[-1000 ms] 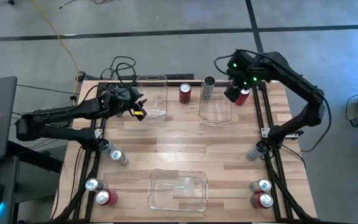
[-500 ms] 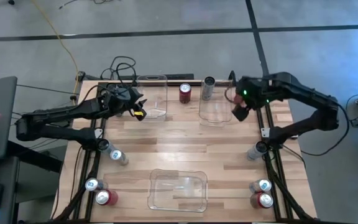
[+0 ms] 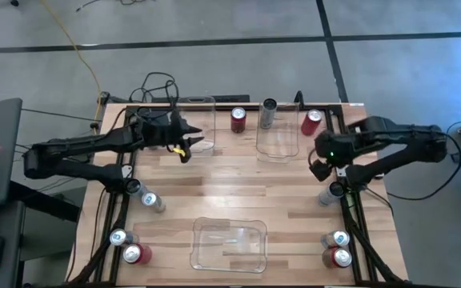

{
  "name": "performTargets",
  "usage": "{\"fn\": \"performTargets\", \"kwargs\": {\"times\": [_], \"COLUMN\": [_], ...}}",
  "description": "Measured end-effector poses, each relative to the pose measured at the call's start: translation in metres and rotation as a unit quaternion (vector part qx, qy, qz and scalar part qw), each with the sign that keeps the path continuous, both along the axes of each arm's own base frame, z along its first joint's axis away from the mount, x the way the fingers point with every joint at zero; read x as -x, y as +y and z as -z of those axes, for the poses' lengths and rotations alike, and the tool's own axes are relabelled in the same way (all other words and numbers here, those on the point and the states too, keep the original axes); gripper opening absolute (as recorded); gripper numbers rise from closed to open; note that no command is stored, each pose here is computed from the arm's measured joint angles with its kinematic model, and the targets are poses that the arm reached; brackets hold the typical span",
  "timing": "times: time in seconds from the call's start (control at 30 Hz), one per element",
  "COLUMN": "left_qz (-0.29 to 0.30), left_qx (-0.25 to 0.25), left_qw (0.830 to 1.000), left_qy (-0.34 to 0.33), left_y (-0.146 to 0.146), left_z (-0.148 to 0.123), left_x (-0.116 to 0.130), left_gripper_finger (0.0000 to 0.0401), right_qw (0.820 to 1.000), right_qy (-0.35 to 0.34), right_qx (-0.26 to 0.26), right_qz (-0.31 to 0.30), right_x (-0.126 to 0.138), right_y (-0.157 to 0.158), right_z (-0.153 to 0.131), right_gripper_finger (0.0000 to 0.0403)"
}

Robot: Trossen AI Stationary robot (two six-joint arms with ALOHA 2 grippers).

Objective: Sort soda cans
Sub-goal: Put the bottom right white-blue soda can into the top right transparent bin

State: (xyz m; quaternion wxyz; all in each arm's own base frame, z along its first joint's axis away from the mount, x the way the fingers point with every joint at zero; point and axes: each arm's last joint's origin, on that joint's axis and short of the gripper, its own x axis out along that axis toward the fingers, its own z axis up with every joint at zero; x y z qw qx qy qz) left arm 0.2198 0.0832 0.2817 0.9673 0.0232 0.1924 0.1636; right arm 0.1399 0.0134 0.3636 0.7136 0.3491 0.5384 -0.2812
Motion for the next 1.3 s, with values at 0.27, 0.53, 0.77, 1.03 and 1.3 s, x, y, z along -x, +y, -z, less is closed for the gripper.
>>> {"fn": "performTargets", "kwargs": {"times": [0.27,0.53,0.77,1.03,1.3], "left_qz": [0.018,0.045,0.047,0.060,0.064], "left_qx": [-0.026,-0.030,-0.025,-0.030,-0.037], "left_qw": [0.999,0.998,0.999,0.998,0.997], "left_qy": [-0.011,-0.028,-0.010,-0.004,-0.005], "left_y": [0.007,0.011,0.015,0.018,0.018], "left_z": [0.010,0.015,0.013,0.012,0.011], "left_x": [-0.021,-0.034,-0.046,-0.055,-0.056], "left_gripper_finger": [0.0128,0.0128,0.0128,0.0128,0.0128], "right_qw": [0.999,0.997,0.993,0.990,0.991], "right_qy": [0.018,0.049,0.075,0.081,0.061], "right_qx": [-0.022,-0.027,-0.030,-0.034,-0.026], "right_qz": [0.024,0.058,0.085,0.108,0.118], "right_x": [0.011,0.016,0.022,0.028,0.032], "right_y": [0.024,0.041,0.053,0.062,0.061], "right_z": [0.014,0.030,0.043,0.048,0.046], "right_gripper_finger": [0.0324,0.0324,0.0324,0.0324,0.0324]}}
